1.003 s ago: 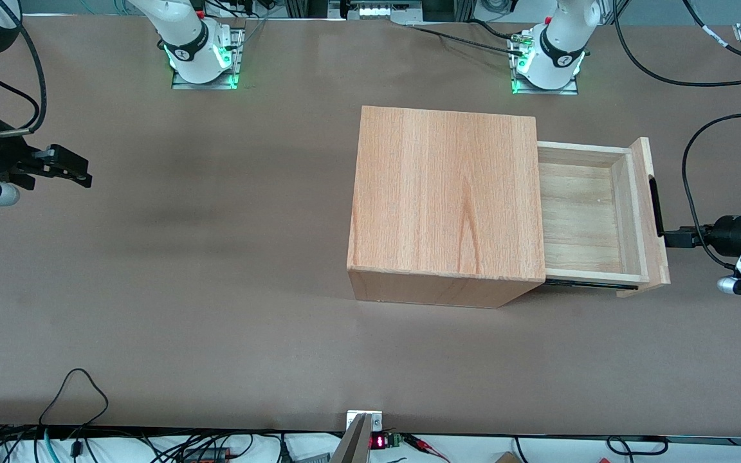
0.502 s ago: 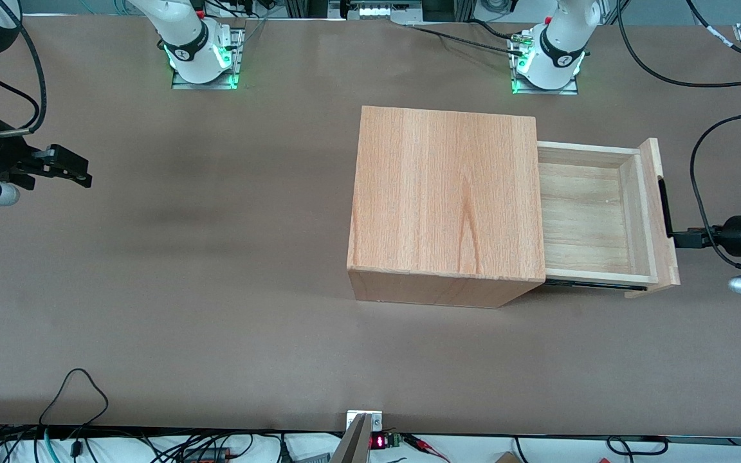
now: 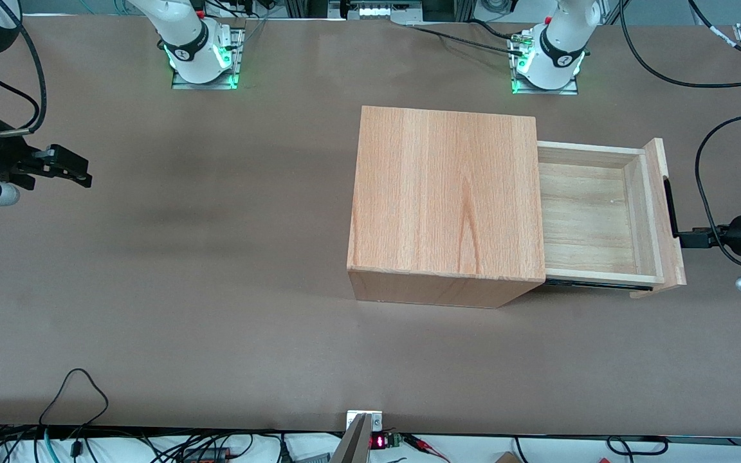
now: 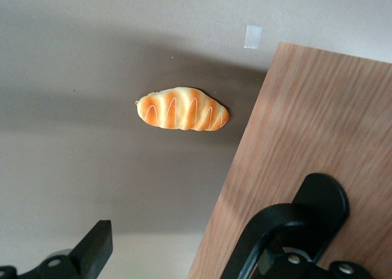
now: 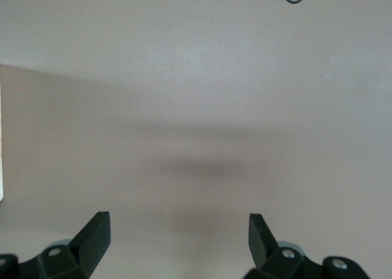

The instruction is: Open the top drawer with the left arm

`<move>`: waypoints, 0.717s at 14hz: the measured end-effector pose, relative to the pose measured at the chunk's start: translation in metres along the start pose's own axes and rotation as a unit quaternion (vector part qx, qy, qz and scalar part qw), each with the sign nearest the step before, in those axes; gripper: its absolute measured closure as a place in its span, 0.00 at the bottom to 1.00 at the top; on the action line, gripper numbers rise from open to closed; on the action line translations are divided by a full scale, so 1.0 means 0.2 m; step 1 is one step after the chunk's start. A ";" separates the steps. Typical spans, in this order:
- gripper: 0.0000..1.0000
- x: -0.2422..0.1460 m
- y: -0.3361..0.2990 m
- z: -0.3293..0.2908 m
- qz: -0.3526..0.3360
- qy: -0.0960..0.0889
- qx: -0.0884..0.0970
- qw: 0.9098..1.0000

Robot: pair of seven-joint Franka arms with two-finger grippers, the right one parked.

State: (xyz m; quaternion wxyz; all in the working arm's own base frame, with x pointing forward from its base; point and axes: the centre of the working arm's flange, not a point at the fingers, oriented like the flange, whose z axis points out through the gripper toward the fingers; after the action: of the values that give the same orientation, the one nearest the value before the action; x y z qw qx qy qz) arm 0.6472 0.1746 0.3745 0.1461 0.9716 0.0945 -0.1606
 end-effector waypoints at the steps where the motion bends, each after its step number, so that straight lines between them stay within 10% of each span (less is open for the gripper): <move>1: 0.00 0.00 0.00 0.00 0.001 0.000 0.000 1.000; 10: 0.00 0.01 0.04 -0.01 0.014 0.004 0.005 1.000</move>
State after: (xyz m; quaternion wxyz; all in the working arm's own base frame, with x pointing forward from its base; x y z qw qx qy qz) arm 0.6512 0.1682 0.3780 0.1433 0.9742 0.0805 -0.1549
